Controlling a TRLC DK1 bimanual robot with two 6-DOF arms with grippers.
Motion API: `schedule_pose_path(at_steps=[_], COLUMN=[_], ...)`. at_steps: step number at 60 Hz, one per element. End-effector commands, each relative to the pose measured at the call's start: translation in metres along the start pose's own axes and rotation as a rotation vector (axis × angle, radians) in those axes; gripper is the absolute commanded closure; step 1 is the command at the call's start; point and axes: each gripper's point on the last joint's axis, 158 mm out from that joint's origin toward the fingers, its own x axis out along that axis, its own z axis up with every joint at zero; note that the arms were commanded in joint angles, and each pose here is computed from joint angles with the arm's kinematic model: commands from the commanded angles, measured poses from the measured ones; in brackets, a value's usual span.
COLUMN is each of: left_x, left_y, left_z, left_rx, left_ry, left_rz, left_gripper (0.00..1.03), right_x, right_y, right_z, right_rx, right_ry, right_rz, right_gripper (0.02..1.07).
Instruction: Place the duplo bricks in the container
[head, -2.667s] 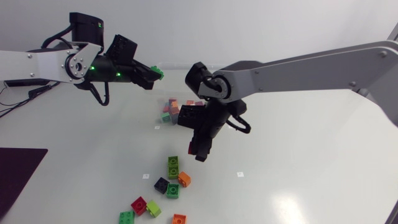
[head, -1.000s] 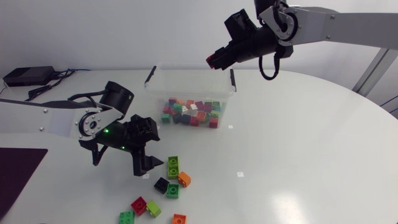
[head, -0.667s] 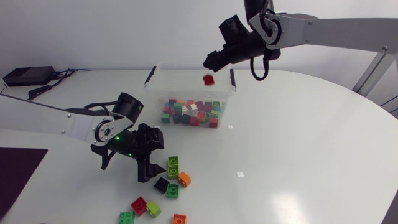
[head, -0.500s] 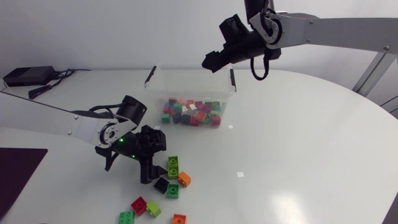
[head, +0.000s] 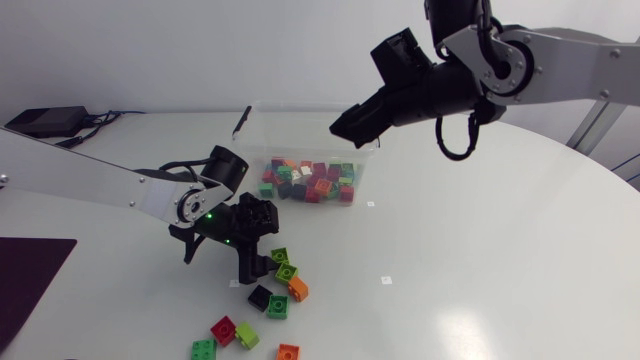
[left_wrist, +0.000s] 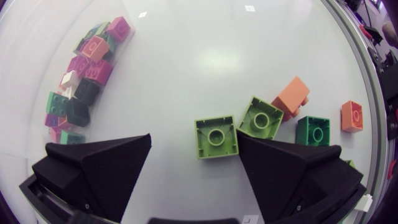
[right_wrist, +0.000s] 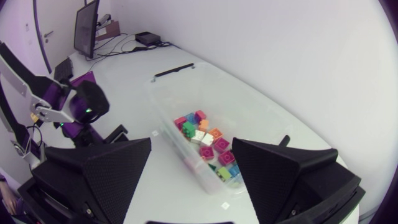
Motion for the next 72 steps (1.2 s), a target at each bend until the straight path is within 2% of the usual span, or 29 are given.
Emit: schedule_pose_path(at_steps=[1,8,14,22,27,29,30,38,59,72], left_x=[0.008,0.01,0.01,0.01,0.01,0.009,0.008,0.002,-0.033,-0.071], left_y=[-0.002,-0.001,-0.001,-0.003,-0.006,-0.005,-0.005,-0.009,0.003,0.038], left_z=[0.003,0.003,0.006,0.009,0.009,0.01,0.009,0.007,-0.003,-0.002], left_rx=[0.023,0.022,0.012,-0.006,-0.009,-0.01,-0.011,-0.019,-0.071,-0.186], left_ry=[-0.007,-0.005,-0.017,-0.036,-0.039,-0.041,-0.041,-0.034,-0.044,-0.095], left_rz=[-0.019,-0.022,-0.028,-0.041,-0.052,-0.051,-0.05,-0.054,0.009,0.126], left_gripper=[0.13,0.19,0.3,0.5,0.68,0.8,0.82,0.85,0.85,0.85], right_x=[-0.003,-0.007,-0.008,-0.01,-0.012,-0.011,-0.011,-0.009,0.016,0.03], right_y=[0.026,0.053,0.069,0.085,0.09,0.092,0.093,0.107,0.15,0.167], right_z=[-0.019,-0.041,-0.058,-0.084,-0.101,-0.108,-0.112,-0.131,-0.175,-0.198], right_rx=[-0.016,-0.033,-0.04,-0.045,-0.037,-0.03,-0.027,-0.013,-0.014,-0.016], right_ry=[0.03,0.072,0.11,0.169,0.206,0.224,0.23,0.287,0.436,0.519], right_rz=[0.04,0.075,0.097,0.113,0.126,0.13,0.132,0.142,0.162,0.164], right_gripper=[0.13,0.13,0.13,0.13,0.13,0.13,0.13,0.13,0.13,0.15])
